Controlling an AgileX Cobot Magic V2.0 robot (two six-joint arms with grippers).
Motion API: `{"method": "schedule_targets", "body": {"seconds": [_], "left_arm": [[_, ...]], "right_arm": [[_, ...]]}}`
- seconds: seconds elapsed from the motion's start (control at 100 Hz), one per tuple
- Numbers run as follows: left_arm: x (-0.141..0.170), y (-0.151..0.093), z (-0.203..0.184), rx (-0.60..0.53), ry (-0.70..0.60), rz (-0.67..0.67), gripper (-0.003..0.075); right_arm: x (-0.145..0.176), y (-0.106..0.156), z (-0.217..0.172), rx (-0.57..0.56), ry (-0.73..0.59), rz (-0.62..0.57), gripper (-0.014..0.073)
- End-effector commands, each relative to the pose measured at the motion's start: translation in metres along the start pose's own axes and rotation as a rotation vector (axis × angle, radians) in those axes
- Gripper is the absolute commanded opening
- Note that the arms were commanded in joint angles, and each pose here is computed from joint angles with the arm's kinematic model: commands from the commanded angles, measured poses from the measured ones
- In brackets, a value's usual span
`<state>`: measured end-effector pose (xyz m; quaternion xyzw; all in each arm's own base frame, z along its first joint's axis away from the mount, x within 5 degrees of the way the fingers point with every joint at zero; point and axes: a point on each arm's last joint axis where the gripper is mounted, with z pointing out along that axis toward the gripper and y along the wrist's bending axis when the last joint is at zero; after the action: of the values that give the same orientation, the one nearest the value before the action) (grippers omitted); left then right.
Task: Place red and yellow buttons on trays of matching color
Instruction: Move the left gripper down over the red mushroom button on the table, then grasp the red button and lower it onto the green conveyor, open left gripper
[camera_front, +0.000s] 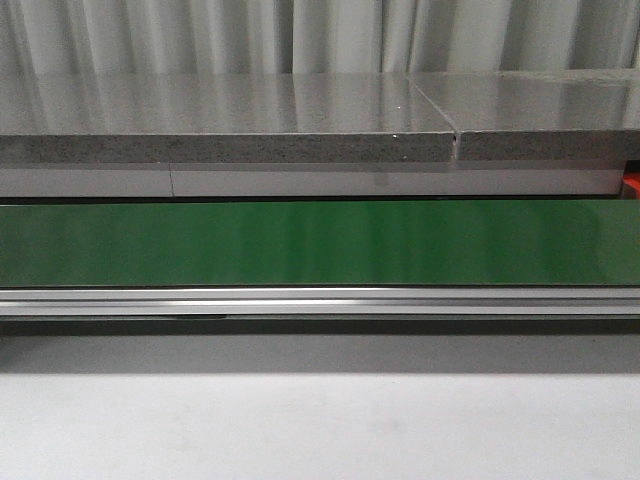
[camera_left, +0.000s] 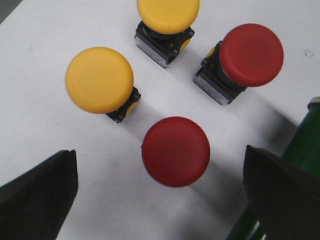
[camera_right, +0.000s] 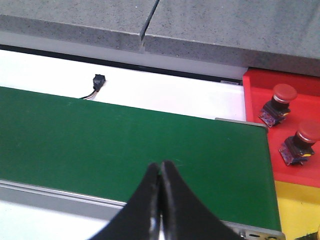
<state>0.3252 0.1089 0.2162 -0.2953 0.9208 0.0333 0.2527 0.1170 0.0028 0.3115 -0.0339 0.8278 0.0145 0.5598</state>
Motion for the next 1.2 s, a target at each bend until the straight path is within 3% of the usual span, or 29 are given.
{"method": "schedule_targets", "body": {"seconds": [0.0,0.36,0.48,0.74,0.88,0.96,1.19], "left_arm": [[-0.020,-0.005,-0.010,0.034,-0.095,-0.013,0.0660],[-0.026,-0.009,0.013,0.023,-0.059,-0.011,0.0646],[-0.025,-0.008,0.015,0.021,-0.056,-0.011,0.0547],[-0.025,-0.008,0.012,0.019,-0.052,0.022,0.0162],[-0.027,-0.008,-0.001,0.025,-0.071,0.017,0.0020],[-0.029,-0.008,-0.015,0.031,-0.097,0.015,-0.0020],[-0.034,-0.011,-0.083,0.096,-0.254,0.035,-0.0019]], "right_arm": [[-0.013,-0.002,-0.004,0.021,-0.085,-0.003,-0.0068],[-0.013,-0.002,-0.004,0.021,-0.085,-0.003,-0.0068],[-0.013,-0.002,-0.004,0.021,-0.085,-0.003,-0.0068],[-0.013,-0.002,-0.004,0.021,-0.085,-0.003,-0.0068],[-0.013,-0.002,-0.004,0.021,-0.085,-0.003,-0.0068],[-0.013,-0.002,-0.004,0.021,-0.085,-0.003,-0.0068],[-0.013,-0.002,-0.004,0.021,-0.085,-0.003,-0.0068]]}}
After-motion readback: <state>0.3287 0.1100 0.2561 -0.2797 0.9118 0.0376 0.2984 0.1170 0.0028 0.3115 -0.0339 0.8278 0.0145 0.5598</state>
